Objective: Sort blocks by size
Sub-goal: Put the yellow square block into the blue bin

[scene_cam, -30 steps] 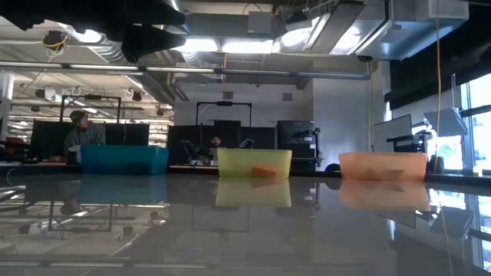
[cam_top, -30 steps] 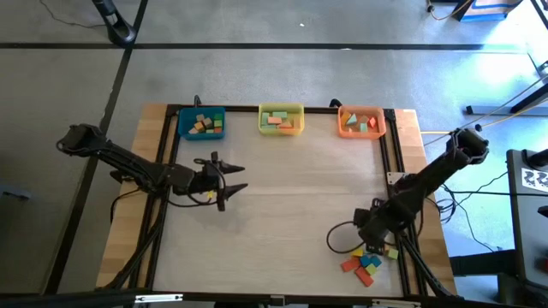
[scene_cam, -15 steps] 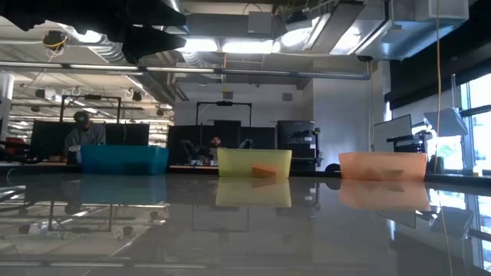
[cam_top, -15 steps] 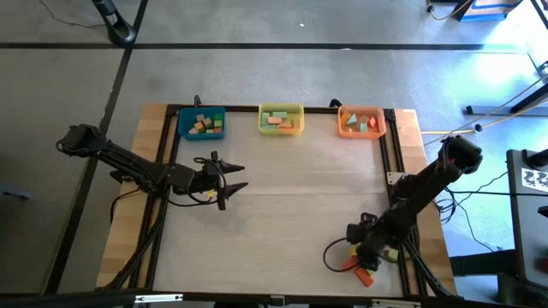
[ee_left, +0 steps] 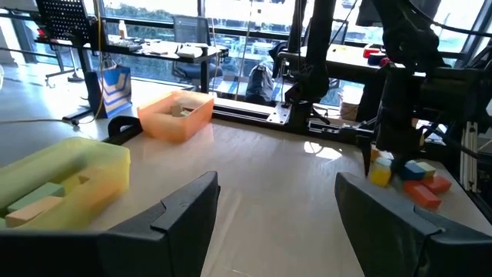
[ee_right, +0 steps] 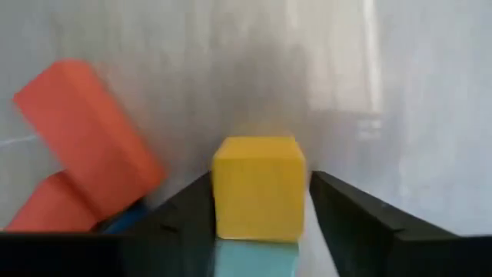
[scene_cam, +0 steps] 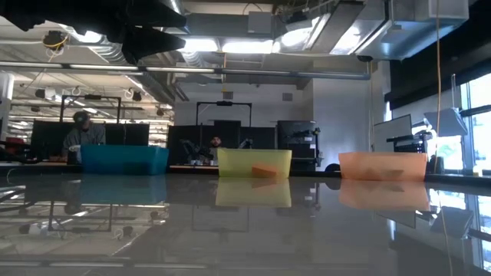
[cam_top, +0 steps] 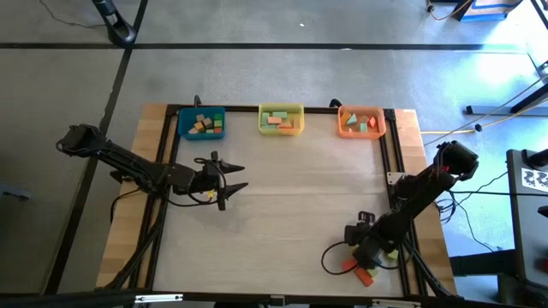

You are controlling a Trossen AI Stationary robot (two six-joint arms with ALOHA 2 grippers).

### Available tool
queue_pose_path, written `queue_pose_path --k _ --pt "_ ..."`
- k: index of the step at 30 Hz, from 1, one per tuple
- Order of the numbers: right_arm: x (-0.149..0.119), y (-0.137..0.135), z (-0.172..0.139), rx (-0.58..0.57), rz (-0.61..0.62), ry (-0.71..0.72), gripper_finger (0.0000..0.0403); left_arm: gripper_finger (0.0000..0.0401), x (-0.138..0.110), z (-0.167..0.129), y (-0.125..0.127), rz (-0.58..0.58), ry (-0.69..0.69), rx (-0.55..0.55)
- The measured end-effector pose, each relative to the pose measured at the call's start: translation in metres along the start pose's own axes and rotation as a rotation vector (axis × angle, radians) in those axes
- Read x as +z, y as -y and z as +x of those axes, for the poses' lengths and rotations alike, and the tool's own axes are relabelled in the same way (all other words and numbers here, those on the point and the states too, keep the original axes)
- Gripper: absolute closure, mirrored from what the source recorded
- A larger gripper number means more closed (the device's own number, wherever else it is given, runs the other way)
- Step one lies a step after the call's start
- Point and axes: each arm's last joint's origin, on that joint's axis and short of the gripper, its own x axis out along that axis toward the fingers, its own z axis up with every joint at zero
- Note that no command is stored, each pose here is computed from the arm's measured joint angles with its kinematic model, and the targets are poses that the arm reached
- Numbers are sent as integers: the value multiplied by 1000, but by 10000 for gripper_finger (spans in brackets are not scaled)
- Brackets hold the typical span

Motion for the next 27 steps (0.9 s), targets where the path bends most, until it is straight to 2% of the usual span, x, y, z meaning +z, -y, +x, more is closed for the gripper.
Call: queue_pose_path --k 3,6,10,16,27 --pt "2 1 0 -28 -6 52 249 152 0 0 0 -1 0 0" --pt "2 1 0 -28 -22 55 272 152 0 0 0 -1 -1 0" --pt "3 1 0 -38 -28 69 269 152 0 0 0 -1 -2 0" --pt "17 12 0 -70 31 105 228 152 0 0 0 -1 -2 0" --pt "53 39 0 -79 39 146 260 152 -1 0 0 2 -8 1"
